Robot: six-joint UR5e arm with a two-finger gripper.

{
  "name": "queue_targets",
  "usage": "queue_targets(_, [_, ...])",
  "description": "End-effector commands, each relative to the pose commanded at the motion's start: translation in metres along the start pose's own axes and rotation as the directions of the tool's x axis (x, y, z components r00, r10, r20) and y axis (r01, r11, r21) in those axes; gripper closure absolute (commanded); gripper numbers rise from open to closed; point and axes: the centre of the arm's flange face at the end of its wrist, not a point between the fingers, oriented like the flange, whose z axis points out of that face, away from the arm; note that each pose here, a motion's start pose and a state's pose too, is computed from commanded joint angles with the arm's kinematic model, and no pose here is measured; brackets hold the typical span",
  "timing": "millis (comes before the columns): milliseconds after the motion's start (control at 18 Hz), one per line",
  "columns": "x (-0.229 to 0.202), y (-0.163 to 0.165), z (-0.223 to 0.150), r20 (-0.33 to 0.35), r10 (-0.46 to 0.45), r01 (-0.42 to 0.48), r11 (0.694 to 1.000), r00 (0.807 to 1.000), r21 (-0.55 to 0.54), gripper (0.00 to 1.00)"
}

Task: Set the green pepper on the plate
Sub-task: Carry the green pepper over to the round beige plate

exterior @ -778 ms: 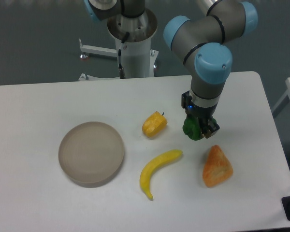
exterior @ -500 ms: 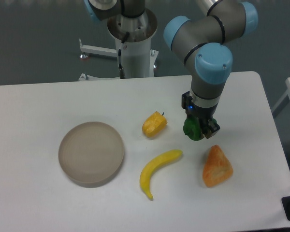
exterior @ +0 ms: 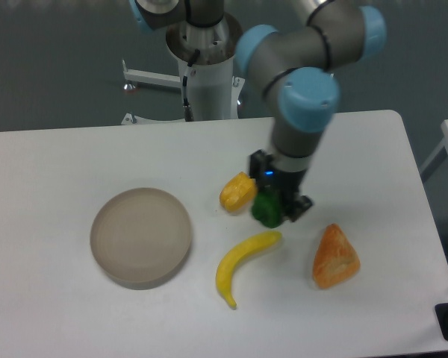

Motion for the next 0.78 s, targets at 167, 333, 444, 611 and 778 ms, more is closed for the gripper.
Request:
queue_targets(167, [0.042,-0.041,0.027,-0.039,-0.057,0.057,0.998,0.998,-0.019,0.70])
queue_targets(333, [0.087,-0.053,0.077,-0.115,-0.052,0.042,0.995,0.992,-0.089,0.69])
queue_targets(444, [0.103,-0.058,0.103,-0.149,-0.082,0.064,0.990,0.985,-0.122,0.67])
queue_targets(611, [0.110,-0.071,0.125,-0.136,-0.090,0.074,0.991,0.987,-0.115,0.55])
queue_targets(778, [0.117,-0.089,0.150,-0.105,-0.123,0.112,0.988,0.987,-0.105,0.33])
